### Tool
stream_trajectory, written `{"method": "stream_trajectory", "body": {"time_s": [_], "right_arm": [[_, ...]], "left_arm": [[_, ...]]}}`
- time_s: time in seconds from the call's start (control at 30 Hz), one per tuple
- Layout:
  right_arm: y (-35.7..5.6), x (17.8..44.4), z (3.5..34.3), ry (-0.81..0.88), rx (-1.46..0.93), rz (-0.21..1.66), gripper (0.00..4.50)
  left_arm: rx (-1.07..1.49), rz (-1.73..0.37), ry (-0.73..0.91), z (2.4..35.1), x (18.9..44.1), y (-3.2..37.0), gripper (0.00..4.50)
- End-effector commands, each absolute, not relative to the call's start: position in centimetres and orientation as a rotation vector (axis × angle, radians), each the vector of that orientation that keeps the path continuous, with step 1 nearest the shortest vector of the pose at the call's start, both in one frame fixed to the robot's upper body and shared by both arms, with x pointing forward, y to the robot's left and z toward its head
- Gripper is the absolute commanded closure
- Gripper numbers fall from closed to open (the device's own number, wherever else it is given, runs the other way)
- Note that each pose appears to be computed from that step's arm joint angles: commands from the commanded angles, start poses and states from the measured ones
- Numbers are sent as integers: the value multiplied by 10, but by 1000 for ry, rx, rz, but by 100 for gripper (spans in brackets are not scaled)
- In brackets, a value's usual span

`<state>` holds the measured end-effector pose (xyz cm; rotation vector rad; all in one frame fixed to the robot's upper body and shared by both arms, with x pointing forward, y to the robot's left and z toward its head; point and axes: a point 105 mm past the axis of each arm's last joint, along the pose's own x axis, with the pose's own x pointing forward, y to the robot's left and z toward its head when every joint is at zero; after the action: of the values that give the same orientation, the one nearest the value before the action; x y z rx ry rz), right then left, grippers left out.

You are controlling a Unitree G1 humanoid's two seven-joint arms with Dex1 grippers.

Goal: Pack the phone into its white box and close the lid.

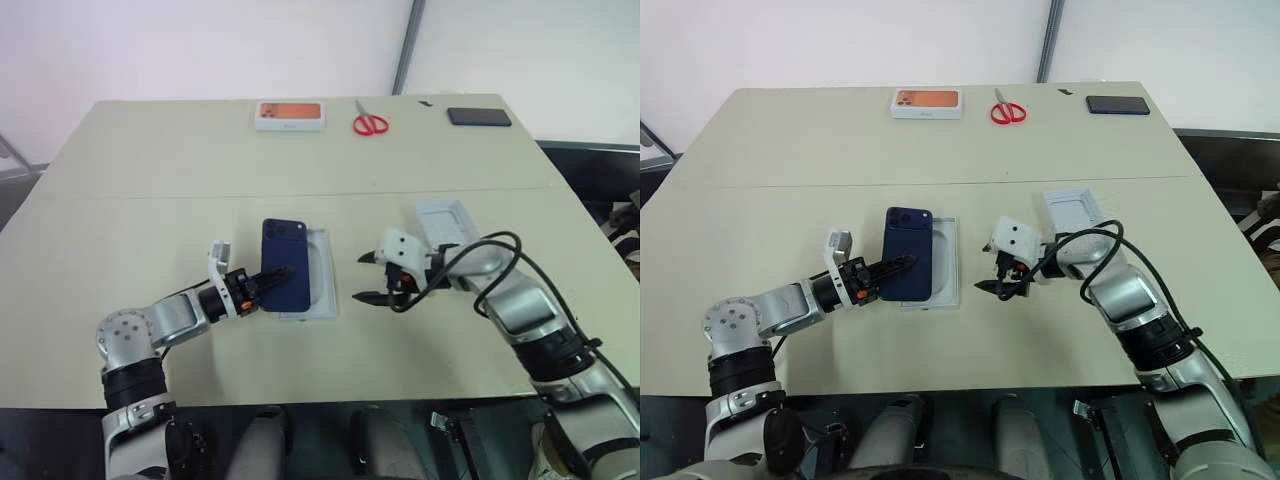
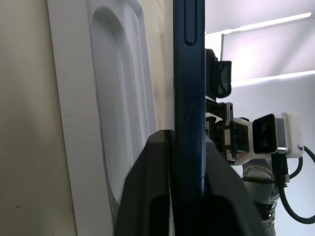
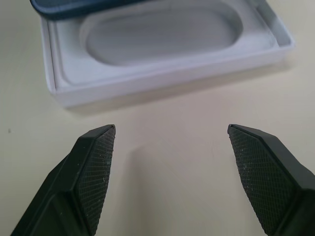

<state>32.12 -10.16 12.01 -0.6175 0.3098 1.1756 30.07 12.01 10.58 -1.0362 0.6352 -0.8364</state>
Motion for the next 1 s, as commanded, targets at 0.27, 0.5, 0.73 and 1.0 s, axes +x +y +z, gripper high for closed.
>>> {"method": "stream_trajectory", "body": {"time_s": [0.27,0.5,0.73,1.0], "right_arm": [[-93,331,135,228,-635,1154,62],[-90,336,136,214,-628,1142,62],[-91,341,138,205,-628,1123,62],[-94,355,137,172,-658,1062,355]], "left_arm": [[-945,-874,612,113,304,118,77],[-877,-912,598,123,300,124,77],[-706,-834,528,134,306,153,77],[-139,-711,297,135,340,173,310]]}}
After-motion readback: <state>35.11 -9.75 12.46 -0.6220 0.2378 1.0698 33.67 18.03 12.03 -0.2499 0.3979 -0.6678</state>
